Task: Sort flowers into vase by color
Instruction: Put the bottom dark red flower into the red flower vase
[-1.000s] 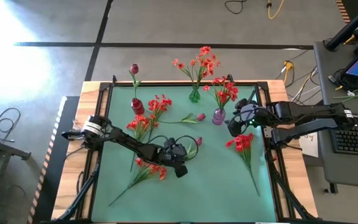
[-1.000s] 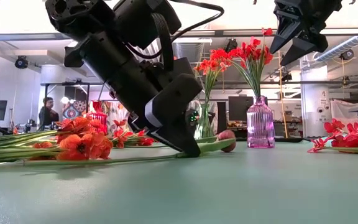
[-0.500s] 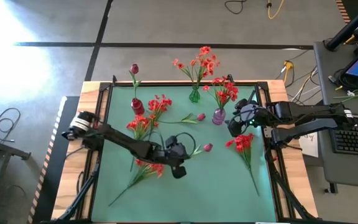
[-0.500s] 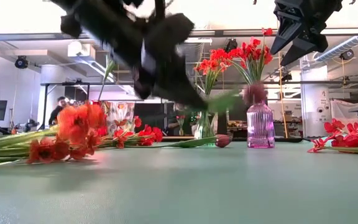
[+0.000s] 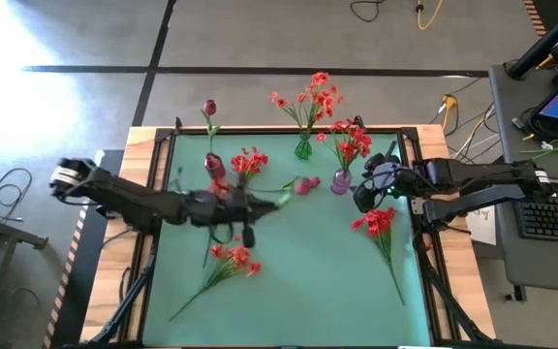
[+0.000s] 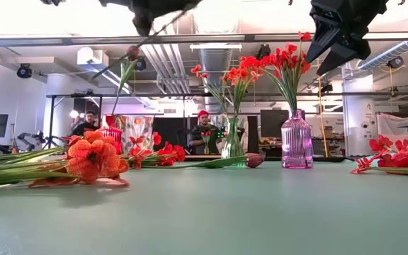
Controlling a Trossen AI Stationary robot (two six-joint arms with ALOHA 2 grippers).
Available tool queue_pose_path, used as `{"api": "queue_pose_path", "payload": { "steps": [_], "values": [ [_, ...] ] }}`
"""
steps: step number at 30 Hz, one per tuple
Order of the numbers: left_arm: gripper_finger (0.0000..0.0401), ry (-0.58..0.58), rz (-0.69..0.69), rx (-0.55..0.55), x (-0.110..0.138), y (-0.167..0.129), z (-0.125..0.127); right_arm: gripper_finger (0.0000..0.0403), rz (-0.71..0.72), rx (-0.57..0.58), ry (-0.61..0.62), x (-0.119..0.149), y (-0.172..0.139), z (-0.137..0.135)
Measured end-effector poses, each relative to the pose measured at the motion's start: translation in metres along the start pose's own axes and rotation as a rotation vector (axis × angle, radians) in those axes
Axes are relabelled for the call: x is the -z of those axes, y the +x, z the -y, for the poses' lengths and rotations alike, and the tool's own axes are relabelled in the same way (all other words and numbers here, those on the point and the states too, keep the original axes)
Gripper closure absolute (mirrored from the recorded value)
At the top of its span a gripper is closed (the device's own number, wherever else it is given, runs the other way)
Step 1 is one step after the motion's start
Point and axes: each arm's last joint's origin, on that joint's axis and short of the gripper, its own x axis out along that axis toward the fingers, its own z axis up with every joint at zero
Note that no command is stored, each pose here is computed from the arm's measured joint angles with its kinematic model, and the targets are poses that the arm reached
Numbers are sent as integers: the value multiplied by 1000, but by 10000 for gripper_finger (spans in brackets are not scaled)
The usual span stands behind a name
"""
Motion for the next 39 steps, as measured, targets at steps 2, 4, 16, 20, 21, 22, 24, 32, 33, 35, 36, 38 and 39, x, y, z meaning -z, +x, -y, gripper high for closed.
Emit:
{"api": "queue_pose_path", "payload": {
  "steps": [2, 4, 16, 20, 21, 22, 24, 32, 33, 35, 36, 38, 39],
  "values": [
    [401, 28, 66, -34, -3, -11, -15, 117, -1, 0, 0, 0, 0, 0],
    [401, 64, 110, -80, -4, -20, -30, 117, -1, 0, 2, 0, 0, 0],
    [401, 422, 353, -298, -4, -48, -113, 117, -1, 1, 19, 0, 1, 0],
    [401, 360, 414, -157, 1, -55, -146, 117, -1, 1, 20, 0, 1, 0],
    [401, 335, 410, -131, 3, -57, -154, 117, -1, 1, 20, 0, 1, 0],
    [401, 314, 403, -112, 6, -59, -161, 117, -1, 1, 20, 0, 1, 0],
    [401, 298, 405, -110, 9, -65, -173, 117, -1, 2, 19, 0, 1, 0],
    [401, 311, 412, -240, 11, -84, -203, 117, 9, 15, 18, 0, 1, 0],
    [401, 306, 406, -247, 12, -85, -205, 117, 14, 21, 18, 0, 1, 0],
    [401, 265, 399, -254, 14, -86, -208, 117, 16, 24, 18, 0, 1, 1],
    [401, 234, 402, -251, 14, -87, -209, 117, 16, 24, 18, 0, 1, 1],
    [401, 161, 414, -236, 14, -87, -209, 117, 16, 24, 20, 0, 1, 1],
    [401, 127, 416, -229, 15, -88, -208, 117, 16, 24, 20, 0, 1, 1]
  ]
}}
